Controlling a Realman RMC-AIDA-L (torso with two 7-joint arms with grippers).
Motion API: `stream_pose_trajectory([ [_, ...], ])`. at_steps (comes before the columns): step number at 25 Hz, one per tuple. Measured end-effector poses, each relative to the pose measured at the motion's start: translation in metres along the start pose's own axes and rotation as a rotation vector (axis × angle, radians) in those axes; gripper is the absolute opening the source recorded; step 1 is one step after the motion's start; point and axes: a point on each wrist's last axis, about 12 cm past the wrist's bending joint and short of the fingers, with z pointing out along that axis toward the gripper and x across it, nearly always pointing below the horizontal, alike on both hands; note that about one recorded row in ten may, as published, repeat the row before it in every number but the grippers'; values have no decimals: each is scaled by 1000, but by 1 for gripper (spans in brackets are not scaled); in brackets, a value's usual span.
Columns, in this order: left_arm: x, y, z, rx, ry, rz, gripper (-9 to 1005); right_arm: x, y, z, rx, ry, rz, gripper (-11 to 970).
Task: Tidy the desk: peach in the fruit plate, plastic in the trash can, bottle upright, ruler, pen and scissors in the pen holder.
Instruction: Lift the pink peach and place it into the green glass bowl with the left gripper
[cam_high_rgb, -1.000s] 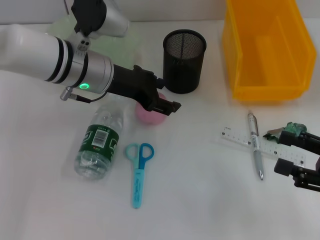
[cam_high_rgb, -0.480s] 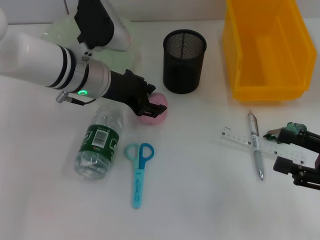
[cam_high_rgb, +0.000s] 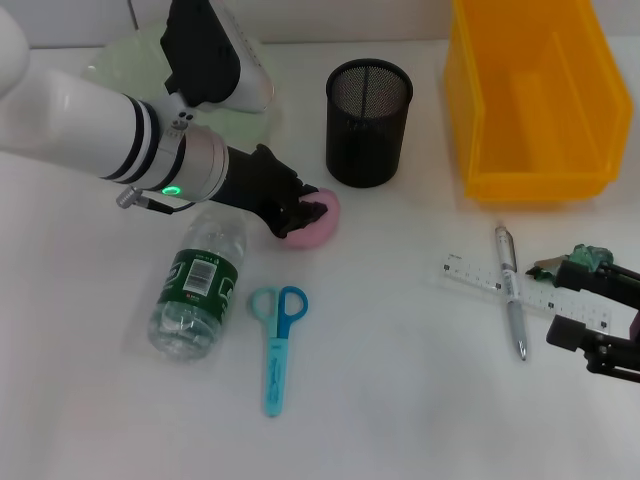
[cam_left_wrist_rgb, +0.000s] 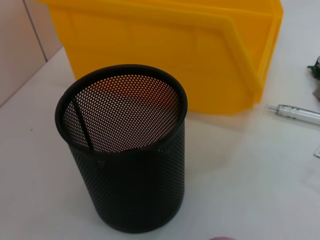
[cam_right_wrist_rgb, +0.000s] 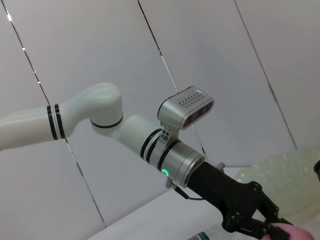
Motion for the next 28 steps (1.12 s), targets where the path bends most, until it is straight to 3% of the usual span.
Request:
stream_pose_trajectory([
  [3,1,0,0,-6,-6,-4,272,1,0,0,0,-2,3,771],
  [8,-5,-2,-9,0,-80,-25,126,1,1,0,-1,-3,5,770],
  [11,-8,-1,-20,-7,-153,-47,103,1,1,0,0,-3,5,769],
  [14,-6,10,-55,-112,-318,-111,79,2,1,0,1,-3,5,768],
  [17,-4,14,-65,-145,-364,-132,61,2,1,0,2,-3,6,767],
  [18,3,26,-80,-222,-454,-193,55,2,0,2,1,-4,5,766],
  [20,6,31,-84,-254,-481,-220,54,1,0,4,-1,-5,5,766],
  [21,21,46,-92,-351,-536,-326,60,1,0,5,-3,-6,4,765],
  [23,34,62,-91,-420,-560,-463,71,0,-1,7,-7,-7,2,765],
  [26,43,69,-84,-443,-556,-550,87,0,-1,9,-15,-12,6,763],
  [28,43,69,-83,-451,-552,-552,98,1,-1,10,-20,-17,14,763],
])
